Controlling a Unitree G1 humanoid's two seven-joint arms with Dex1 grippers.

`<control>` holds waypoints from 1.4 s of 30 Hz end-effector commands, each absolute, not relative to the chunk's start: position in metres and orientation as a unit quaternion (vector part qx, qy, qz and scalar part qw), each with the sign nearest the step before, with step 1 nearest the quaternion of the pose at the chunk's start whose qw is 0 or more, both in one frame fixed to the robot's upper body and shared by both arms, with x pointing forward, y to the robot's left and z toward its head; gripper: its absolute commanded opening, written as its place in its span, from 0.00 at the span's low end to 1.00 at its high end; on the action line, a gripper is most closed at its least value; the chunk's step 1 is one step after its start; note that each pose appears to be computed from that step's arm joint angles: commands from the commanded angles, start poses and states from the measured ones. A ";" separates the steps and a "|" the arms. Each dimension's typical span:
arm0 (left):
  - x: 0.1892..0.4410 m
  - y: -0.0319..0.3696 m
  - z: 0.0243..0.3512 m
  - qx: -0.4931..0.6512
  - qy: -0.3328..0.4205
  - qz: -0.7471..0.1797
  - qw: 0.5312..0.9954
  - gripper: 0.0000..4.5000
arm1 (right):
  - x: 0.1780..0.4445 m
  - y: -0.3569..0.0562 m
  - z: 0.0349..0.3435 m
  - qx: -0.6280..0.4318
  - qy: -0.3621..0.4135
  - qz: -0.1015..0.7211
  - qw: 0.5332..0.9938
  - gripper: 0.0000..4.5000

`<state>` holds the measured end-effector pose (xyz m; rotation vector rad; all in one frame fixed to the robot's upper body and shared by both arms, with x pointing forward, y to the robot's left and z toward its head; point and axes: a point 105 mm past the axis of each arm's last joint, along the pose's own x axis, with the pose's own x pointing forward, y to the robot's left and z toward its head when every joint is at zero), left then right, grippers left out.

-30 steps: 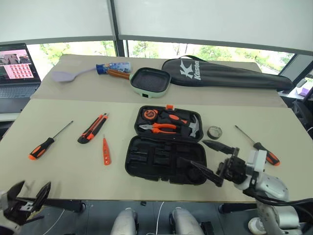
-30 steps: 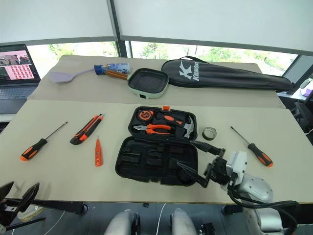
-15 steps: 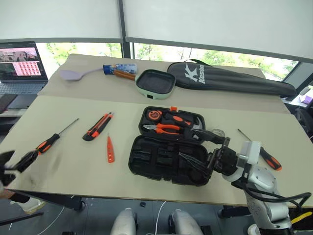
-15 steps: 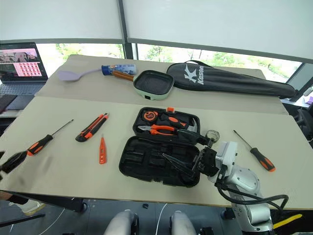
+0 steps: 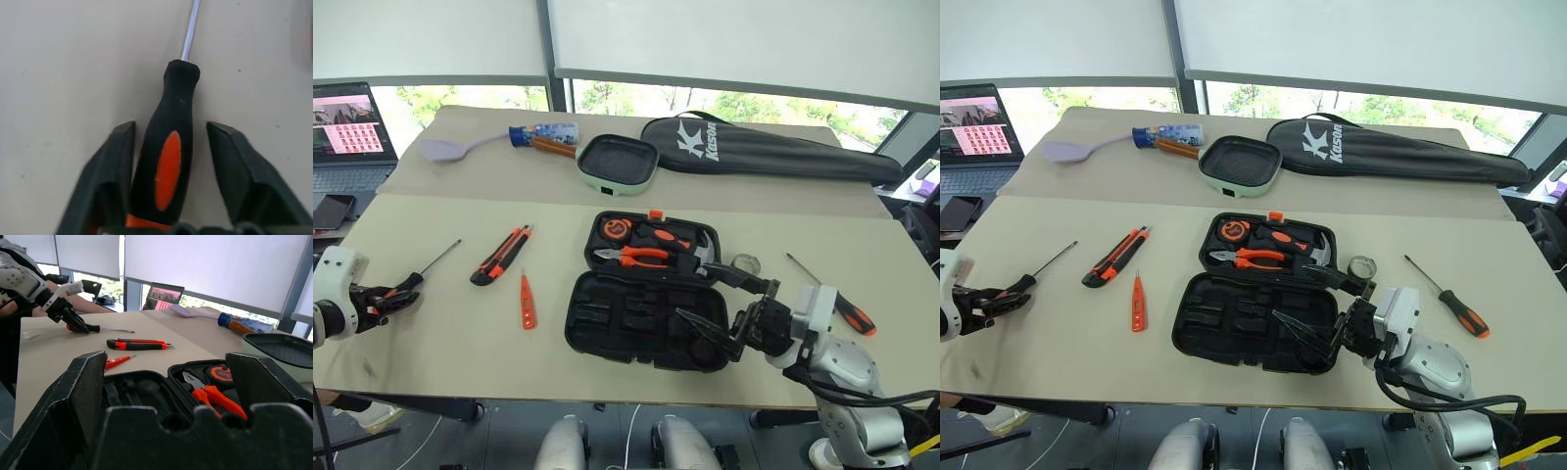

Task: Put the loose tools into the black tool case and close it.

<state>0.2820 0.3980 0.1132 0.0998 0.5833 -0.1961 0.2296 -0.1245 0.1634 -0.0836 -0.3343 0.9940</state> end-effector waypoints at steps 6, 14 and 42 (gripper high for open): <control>0.297 0.353 0.189 0.161 0.100 -0.235 0.953 0.21 | 0.220 -0.145 0.170 -0.088 -0.169 0.456 0.870 1.00; 0.306 0.192 0.195 0.294 0.064 -0.534 0.790 0.21 | 0.213 -0.197 0.174 -0.143 -0.122 0.417 0.889 1.00; 0.343 0.074 0.122 0.449 0.118 -0.617 0.635 0.21 | 0.194 -0.206 0.154 -0.136 -0.087 0.396 0.904 1.00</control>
